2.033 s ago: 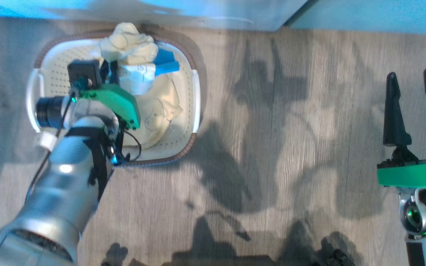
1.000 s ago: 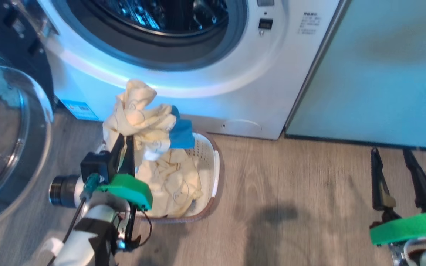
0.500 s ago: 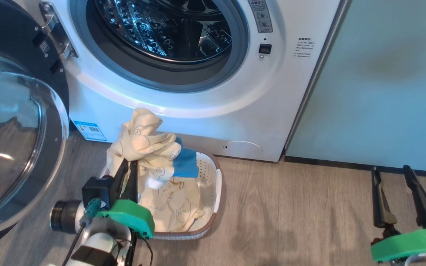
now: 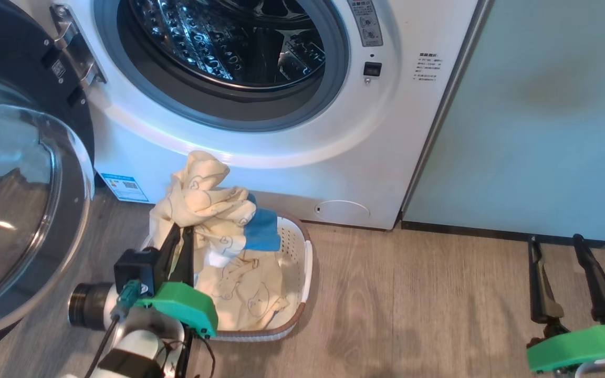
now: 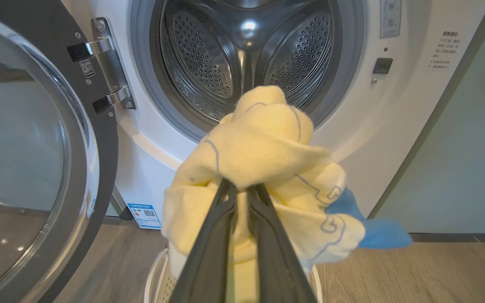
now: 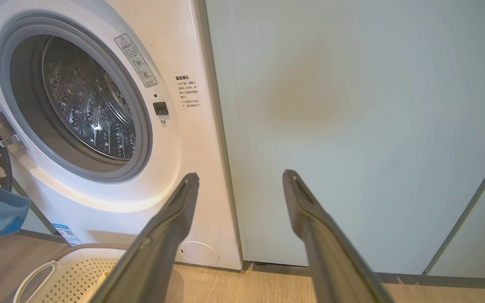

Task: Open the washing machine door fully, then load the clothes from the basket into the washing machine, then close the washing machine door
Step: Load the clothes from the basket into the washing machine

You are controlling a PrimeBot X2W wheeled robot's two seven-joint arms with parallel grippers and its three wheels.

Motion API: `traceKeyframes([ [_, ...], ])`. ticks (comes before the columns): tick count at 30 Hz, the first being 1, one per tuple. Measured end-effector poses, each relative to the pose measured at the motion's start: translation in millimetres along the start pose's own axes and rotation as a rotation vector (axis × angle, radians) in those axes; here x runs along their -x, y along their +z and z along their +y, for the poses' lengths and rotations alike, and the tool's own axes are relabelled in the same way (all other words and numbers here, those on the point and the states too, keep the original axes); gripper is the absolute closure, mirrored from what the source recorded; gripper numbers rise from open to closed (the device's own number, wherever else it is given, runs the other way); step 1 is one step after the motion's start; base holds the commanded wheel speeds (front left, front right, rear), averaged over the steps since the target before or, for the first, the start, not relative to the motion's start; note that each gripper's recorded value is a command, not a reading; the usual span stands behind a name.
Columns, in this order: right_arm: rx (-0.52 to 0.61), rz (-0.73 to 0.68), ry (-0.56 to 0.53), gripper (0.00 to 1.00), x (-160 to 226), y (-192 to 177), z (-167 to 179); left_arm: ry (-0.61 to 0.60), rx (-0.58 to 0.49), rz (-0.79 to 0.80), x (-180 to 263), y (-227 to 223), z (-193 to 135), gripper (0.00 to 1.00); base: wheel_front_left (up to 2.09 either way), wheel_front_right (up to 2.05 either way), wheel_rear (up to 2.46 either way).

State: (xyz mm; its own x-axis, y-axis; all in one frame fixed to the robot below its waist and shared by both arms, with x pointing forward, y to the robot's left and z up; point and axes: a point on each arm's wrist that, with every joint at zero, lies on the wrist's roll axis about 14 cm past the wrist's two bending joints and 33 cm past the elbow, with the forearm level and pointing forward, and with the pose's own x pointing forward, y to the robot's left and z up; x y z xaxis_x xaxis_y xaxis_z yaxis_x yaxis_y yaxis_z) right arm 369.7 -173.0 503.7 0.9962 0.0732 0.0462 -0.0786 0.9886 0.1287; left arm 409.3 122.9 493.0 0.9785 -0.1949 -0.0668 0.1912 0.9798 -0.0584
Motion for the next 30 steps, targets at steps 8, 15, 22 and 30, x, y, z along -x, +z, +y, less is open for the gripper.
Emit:
traceKeyframes([
  [8, 0.000, 0.002, 0.000, 0.00, 0.1, -0.5, 0.0, -0.001, 0.000, 0.000, 0.3, 0.1, -0.4, 1.00, 0.00, 0.00, 0.00],
  [15, -0.001, 0.011, -0.001, 0.00, -0.7, -3.8, -0.5, -0.001, 0.001, 0.017, -2.3, -6.0, 0.4, 1.00, 0.00, 0.00, 0.00],
  [22, -0.013, 0.027, -0.017, 0.00, 0.0, -9.0, -4.6, -0.017, 0.012, 0.042, -23.2, -10.1, 0.9, 1.00, 0.00, 0.00, 0.00],
  [30, -0.016, 0.048, -0.058, 0.00, 5.4, -16.9, -16.7, -0.027, 0.013, 0.079, -55.2, -17.5, 6.0, 1.00, 0.00, 0.00, 0.00],
])
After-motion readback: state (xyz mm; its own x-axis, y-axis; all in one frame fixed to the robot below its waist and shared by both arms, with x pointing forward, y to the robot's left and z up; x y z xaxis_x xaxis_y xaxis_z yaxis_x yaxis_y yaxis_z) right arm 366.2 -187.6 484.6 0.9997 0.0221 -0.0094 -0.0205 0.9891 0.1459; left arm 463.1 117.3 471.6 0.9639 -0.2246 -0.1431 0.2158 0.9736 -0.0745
